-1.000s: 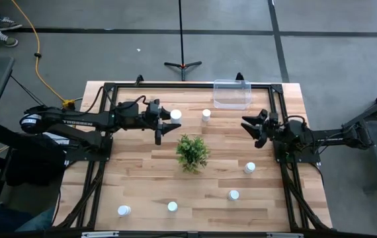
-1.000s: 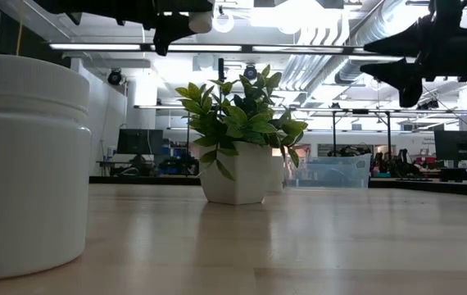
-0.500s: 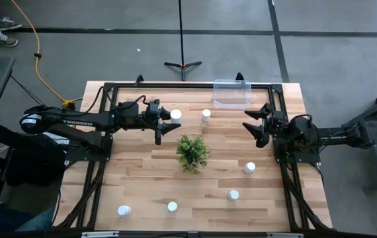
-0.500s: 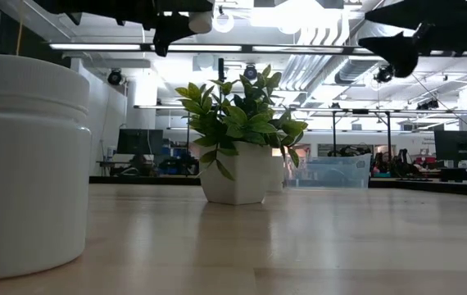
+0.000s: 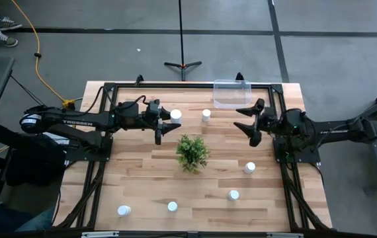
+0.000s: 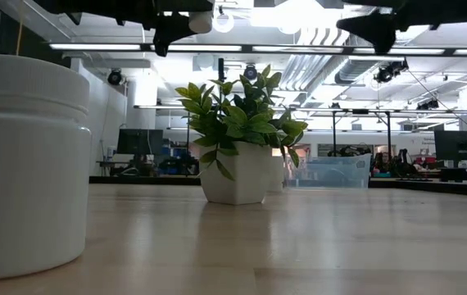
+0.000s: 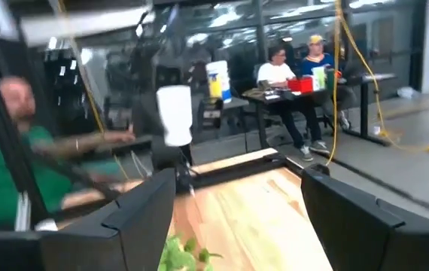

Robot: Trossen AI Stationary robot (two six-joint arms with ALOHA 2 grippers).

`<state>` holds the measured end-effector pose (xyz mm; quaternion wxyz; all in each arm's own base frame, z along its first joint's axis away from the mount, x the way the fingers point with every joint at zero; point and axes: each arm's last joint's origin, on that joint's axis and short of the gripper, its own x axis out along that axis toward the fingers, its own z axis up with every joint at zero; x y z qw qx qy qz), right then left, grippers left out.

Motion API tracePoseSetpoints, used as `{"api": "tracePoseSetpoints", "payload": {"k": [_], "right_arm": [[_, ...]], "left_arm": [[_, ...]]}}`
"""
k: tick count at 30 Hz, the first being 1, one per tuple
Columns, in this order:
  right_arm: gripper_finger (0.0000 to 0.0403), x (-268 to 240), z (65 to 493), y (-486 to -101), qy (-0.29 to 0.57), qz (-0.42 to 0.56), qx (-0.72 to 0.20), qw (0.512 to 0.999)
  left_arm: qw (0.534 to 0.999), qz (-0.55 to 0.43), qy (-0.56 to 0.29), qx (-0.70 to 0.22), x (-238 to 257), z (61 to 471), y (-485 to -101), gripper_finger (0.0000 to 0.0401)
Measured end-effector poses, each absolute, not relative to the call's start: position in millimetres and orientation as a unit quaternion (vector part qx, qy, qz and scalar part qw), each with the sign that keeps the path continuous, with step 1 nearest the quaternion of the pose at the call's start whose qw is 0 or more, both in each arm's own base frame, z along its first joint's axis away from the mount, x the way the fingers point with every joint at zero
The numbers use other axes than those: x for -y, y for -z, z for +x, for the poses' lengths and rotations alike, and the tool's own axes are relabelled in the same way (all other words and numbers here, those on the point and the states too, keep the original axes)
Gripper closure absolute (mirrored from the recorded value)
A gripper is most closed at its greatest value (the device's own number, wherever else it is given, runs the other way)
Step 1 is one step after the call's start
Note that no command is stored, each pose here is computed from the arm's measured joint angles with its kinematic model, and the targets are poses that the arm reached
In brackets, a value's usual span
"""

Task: Pick and place pill bottles into a basket
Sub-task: Put the white pill bottle into the transparent bin

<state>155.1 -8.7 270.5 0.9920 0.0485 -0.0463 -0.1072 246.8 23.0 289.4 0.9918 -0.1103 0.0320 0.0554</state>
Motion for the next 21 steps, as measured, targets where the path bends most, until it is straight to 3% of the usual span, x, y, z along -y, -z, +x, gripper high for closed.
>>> {"api": "tracePoseSetpoints", "payload": {"k": [5,9,16,21], "right_arm": [[0.0124,10.2,174.4,-275.8,0.129,-0.105,-0.014,0.986],[0.0124,13.5,187.6,-291.6,0.166,-0.256,-0.094,0.948],[0.0124,17.6,205.7,-312.2,0.179,-0.528,-0.287,0.779],[0.0124,18.8,211.2,-308.5,0.138,-0.638,-0.345,0.674]], "left_arm": [[0.99,-0.122,-0.056,-0.032,-23.0,246.8,-289.3,0.0189],[0.989,-0.137,-0.046,-0.037,-22.4,246.7,-288.4,0.0189],[0.984,-0.166,-0.038,-0.06,-21.6,246.4,-284.2,0.0189],[0.981,-0.179,-0.038,-0.06,-21.6,246.4,-284.2,0.019]]}}
